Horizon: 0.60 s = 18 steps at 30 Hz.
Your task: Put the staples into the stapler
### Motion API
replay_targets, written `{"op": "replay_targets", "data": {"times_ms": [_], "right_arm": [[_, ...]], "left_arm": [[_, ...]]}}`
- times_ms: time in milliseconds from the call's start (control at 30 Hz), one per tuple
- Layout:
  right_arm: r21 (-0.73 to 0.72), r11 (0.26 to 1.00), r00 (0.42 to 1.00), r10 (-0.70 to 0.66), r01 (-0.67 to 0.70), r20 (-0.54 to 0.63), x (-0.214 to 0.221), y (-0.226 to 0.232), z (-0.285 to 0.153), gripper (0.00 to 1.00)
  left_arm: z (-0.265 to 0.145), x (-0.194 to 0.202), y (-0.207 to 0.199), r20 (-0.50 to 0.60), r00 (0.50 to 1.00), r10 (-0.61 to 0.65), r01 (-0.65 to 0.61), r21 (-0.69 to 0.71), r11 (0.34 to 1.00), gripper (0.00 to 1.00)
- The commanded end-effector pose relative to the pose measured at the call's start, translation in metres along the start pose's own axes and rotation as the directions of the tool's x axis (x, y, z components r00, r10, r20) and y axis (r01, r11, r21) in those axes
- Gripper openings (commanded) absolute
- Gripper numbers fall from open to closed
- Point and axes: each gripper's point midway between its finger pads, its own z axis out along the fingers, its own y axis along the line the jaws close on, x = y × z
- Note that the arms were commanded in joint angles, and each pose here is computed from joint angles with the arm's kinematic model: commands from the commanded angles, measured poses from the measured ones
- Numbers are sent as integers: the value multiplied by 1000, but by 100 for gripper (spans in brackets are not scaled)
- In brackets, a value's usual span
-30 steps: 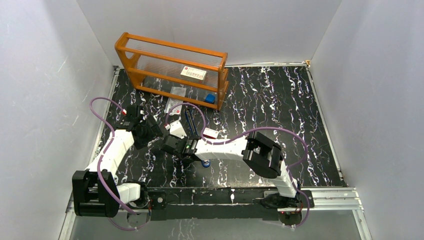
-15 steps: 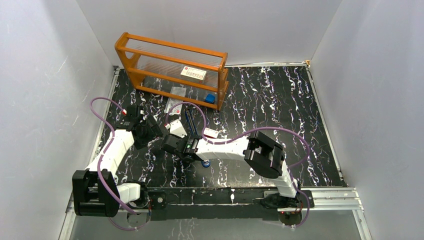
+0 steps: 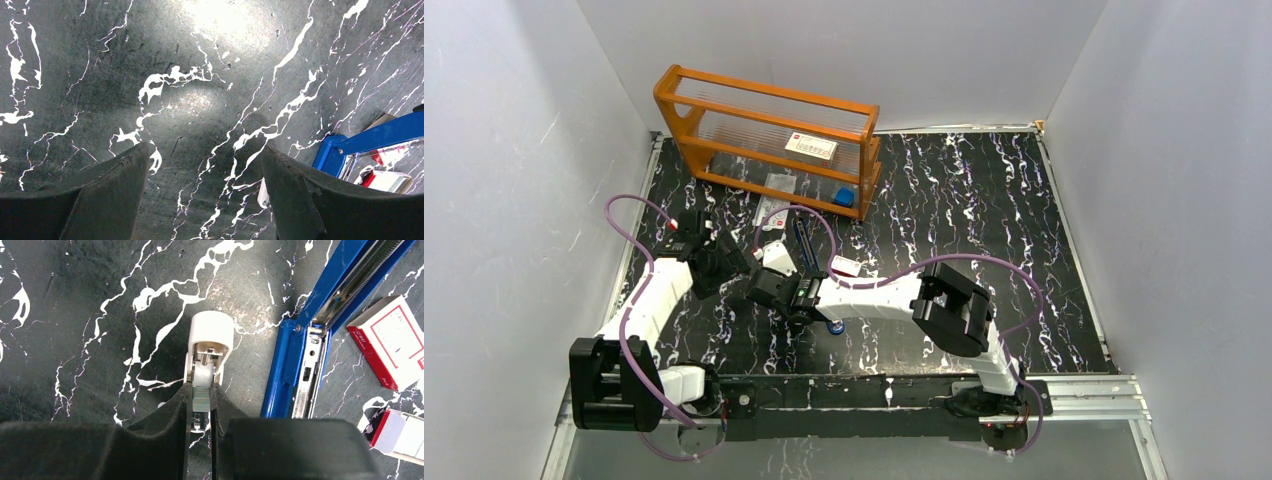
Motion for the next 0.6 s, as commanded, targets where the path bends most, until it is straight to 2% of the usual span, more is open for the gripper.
{"op": "replay_targets", "data": {"times_ms": [0, 267, 567], "right_arm": [[-34, 999, 998, 33, -31, 61, -22, 4, -15, 20], [-19, 1000, 998, 26, -25, 55, -19, 2, -12, 19], [-27, 999, 993, 49, -46, 104, -37, 0, -25, 19]], "left_arm": [[-3, -1, 0, 3, 1000, 5, -5, 7, 1000, 79], [-3, -1, 0, 2, 1000, 6, -6, 7, 1000, 79], [-2, -1, 0, 2, 1000, 4, -4, 6, 1000, 79]]}}
